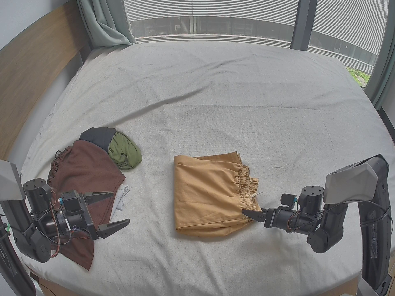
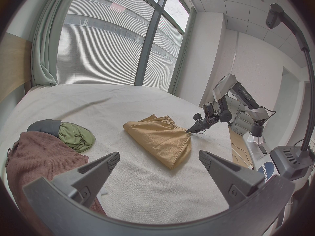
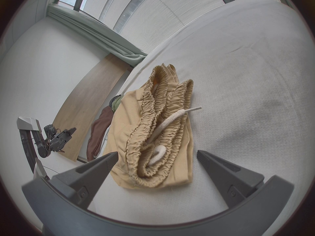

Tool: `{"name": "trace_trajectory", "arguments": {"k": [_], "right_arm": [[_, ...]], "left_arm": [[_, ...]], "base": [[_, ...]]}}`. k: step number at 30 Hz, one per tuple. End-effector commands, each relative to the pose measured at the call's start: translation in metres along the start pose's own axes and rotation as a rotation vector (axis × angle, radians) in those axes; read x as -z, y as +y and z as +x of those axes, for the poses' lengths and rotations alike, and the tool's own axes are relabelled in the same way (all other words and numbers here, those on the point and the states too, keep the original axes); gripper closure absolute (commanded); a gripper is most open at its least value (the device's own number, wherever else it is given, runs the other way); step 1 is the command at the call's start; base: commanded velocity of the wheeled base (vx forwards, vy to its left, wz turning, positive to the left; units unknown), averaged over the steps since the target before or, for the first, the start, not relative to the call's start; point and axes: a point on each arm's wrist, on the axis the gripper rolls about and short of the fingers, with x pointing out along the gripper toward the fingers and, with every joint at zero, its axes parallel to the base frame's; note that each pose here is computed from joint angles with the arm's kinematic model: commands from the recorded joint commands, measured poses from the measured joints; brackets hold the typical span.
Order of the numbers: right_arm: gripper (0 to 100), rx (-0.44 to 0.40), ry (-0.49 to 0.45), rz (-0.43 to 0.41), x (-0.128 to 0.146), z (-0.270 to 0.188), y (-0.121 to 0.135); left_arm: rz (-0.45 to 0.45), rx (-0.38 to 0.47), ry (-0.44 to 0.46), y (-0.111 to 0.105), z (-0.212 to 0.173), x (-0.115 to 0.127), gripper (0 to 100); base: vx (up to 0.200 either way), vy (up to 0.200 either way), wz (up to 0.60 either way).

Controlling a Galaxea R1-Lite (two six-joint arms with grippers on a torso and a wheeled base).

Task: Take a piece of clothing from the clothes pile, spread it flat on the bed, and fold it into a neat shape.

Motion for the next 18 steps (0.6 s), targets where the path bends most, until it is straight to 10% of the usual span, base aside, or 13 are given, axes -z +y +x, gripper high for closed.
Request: {"name": "trace_trajectory", "arguments": {"k": [1,18], "right_arm": [[0,-0.023,0.020,0.021,0.007,0.012,0.003],[0,-0.088,0.011,0.021,0.005,0.026,0.023]], "left_arm": [[0.002,-0.003,-0.002,0.001,0.000,0.000,0],[0.002,-0.003,-0.002,0.001,0.000,0.000,0]], "base": [[0.000,0.000,0.00],[0.000,0.000,0.00]]}}
